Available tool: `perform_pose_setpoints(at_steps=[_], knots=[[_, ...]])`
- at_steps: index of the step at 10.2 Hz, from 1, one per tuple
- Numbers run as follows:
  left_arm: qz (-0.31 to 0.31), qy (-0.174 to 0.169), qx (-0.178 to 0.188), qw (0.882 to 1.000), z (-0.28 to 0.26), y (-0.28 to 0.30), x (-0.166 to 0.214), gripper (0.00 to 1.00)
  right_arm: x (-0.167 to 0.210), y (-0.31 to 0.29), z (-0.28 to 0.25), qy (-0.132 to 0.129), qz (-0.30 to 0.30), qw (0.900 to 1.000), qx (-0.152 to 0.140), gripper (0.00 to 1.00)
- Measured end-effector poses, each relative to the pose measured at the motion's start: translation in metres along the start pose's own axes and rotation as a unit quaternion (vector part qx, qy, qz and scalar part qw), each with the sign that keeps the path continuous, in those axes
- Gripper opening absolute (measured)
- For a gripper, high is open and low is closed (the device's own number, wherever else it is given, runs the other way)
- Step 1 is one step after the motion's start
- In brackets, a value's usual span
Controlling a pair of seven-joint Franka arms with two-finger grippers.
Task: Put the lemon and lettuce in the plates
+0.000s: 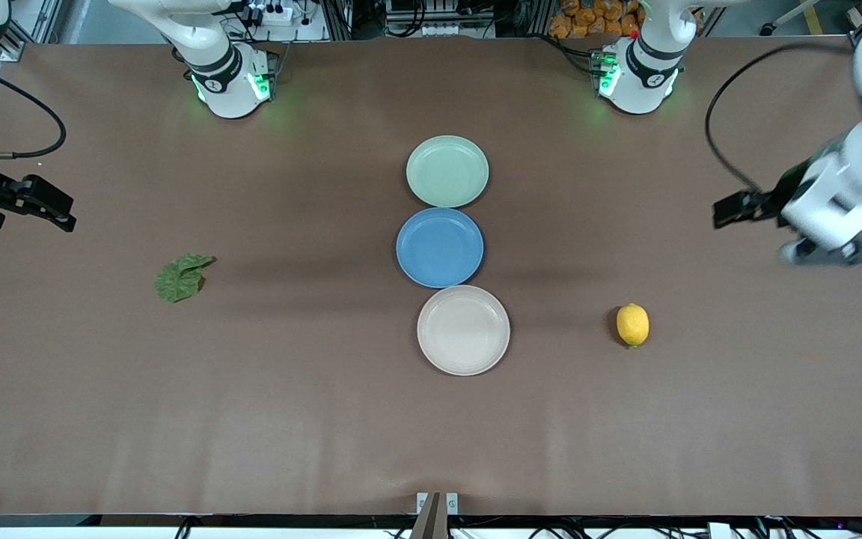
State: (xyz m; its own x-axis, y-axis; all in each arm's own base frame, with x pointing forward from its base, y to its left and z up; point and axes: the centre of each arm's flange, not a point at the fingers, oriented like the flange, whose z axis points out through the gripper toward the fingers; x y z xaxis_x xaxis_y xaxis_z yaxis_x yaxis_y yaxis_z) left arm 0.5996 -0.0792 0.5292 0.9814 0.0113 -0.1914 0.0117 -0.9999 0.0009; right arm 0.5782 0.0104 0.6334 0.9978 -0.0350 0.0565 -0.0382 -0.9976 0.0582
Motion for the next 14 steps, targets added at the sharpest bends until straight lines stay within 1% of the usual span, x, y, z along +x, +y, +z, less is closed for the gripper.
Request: perform_pose_setpoints(at_steps=[1, 2, 3, 5, 7, 12, 14], knots=[[-0.001, -0.017, 0.0, 1.0, 0.03, 0.0, 0.018, 1.0, 0.0, 0.0, 0.0, 0.0, 0.0, 1.0, 0.0, 1.0], [-0.001, -0.023, -0.002, 1.0, 0.06, 0.001, 0.036, 1.0, 0.0, 0.0, 0.0, 0.0, 0.0, 1.0, 0.0, 1.0], [-0.001, -0.021, -0.003, 1.0, 0.089, 0.003, 0.049, 1.0, 0.0, 0.0, 0.0, 0.0, 0.0, 1.0, 0.0, 1.0], [0.001, -0.019, -0.004, 1.0, 0.148, 0.006, 0.057, 1.0, 0.0, 0.0, 0.001, -0.001, 0.0, 1.0, 0.0, 1.0], [0.003, -0.026, -0.004, 1.0, 0.196, 0.009, 0.057, 1.0, 0.002, 0.0, 0.004, -0.004, 0.0, 1.0, 0.0, 1.0], [0.001, -0.016, -0.011, 1.0, 0.276, 0.012, 0.083, 1.0, 0.004, -0.001, 0.008, -0.006, -0.001, 1.0, 0.0, 1.0], [0.0, -0.008, -0.014, 1.0, 0.295, 0.012, 0.089, 1.0, 0.004, 0.0, 0.008, -0.006, 0.0, 1.0, -0.001, 1.0]])
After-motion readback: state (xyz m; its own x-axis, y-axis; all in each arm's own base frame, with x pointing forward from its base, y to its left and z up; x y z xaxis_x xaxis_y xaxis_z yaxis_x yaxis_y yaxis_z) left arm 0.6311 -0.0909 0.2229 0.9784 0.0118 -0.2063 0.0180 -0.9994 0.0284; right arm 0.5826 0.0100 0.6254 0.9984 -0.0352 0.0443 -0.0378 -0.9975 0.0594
